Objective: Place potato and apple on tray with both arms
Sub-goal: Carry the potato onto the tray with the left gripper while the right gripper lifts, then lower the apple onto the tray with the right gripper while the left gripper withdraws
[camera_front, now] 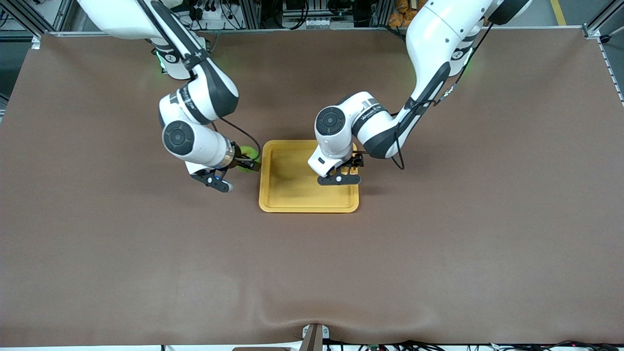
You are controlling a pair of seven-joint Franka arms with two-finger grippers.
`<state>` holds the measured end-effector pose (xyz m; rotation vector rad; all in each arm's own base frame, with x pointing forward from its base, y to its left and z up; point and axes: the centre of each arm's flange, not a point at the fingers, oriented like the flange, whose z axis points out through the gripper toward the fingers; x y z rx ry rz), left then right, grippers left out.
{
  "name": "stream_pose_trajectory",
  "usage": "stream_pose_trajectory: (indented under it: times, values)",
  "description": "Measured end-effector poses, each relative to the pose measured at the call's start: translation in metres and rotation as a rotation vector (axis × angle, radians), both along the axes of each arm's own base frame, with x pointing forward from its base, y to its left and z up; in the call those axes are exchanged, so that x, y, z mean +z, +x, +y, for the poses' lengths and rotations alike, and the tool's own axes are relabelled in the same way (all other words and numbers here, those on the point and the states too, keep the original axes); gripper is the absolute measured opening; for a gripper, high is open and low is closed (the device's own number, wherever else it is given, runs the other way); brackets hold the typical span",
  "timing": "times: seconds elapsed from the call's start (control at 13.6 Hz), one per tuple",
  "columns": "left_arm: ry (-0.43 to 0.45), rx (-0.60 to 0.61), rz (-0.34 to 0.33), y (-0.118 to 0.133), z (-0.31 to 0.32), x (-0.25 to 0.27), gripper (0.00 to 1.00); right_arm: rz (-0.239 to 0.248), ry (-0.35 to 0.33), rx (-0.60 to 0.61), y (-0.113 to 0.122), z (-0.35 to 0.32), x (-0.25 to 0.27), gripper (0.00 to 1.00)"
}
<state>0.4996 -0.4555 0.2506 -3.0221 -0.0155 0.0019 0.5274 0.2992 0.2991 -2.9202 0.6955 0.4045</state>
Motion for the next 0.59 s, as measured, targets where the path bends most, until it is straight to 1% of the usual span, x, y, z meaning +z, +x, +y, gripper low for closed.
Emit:
stream_pose_trajectory:
  times: [0.15,0.29,0.44,0.59]
  values:
    - [-0.013,0.025,-0.047,0.019,0.016,0.038,1.00,0.005,0.001,-0.030,0.003,0.017,-0.004,0.82]
    - [-0.008,0.013,-0.076,0.035,0.037,0.076,1.00,0.001,0.011,-0.052,0.008,0.028,-0.012,0.82]
    - [0.001,-0.008,-0.086,0.054,0.068,0.110,1.00,-0.013,0.024,-0.068,0.012,0.036,-0.025,0.82]
    - [-0.022,-0.023,-0.070,0.069,0.101,0.142,1.00,-0.023,0.029,-0.089,0.012,0.044,-0.041,0.82]
